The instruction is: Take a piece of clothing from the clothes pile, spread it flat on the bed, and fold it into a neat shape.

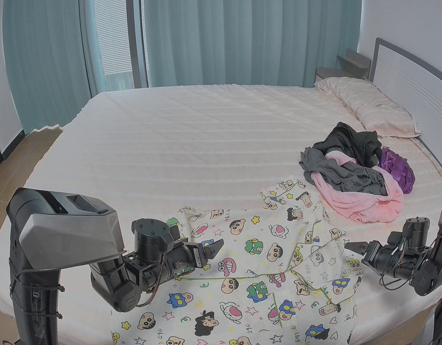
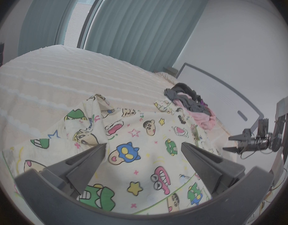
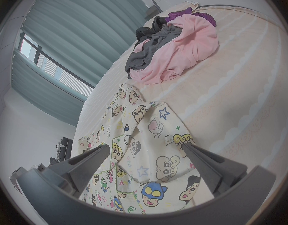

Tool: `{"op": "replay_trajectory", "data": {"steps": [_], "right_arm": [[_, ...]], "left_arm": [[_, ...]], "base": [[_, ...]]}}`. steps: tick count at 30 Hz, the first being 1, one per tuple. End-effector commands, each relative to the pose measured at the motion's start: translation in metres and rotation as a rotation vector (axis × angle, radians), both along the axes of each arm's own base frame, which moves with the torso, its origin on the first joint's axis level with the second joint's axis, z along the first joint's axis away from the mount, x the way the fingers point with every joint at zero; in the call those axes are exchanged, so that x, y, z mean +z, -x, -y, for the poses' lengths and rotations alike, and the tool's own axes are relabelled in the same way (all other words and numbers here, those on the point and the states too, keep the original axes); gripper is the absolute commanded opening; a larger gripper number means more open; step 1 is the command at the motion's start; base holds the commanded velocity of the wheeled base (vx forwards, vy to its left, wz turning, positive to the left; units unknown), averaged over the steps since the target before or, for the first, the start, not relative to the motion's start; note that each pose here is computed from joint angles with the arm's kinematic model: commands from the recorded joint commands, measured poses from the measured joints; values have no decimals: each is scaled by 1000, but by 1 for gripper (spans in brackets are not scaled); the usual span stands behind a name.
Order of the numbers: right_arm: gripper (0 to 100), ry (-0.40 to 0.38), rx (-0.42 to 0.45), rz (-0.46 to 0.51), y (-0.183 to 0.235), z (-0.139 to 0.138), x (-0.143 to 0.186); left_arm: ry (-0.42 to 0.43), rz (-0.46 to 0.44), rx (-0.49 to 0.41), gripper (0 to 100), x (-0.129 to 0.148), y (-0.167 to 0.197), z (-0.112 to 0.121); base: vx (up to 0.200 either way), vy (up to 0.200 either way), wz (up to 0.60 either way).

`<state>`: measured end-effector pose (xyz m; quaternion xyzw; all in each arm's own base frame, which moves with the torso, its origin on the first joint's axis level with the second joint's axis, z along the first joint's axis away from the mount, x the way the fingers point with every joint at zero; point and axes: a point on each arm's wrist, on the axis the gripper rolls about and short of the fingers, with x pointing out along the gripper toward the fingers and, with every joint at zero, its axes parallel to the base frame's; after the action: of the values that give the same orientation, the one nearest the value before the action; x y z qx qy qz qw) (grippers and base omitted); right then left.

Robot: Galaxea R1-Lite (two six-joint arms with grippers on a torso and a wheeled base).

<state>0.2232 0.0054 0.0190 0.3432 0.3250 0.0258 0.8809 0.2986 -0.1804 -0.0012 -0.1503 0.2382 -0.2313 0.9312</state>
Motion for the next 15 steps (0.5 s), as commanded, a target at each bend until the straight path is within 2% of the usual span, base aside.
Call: {"op": "replay_trajectory", "data": {"steps": [1, 7, 15], "right_arm": [[100, 0, 0, -2, 0, 0, -1], [100, 0, 0, -2, 0, 0, -1], [100, -1, 1, -4, 0, 0, -1]], "left_arm": [[32, 14, 14, 100, 3, -1, 2], [123, 40, 74, 100, 11, -1, 7], [119, 32, 71, 100, 9, 6, 17]], "base": [[0, 0, 0], [0, 0, 0], [0, 0, 0]]}}
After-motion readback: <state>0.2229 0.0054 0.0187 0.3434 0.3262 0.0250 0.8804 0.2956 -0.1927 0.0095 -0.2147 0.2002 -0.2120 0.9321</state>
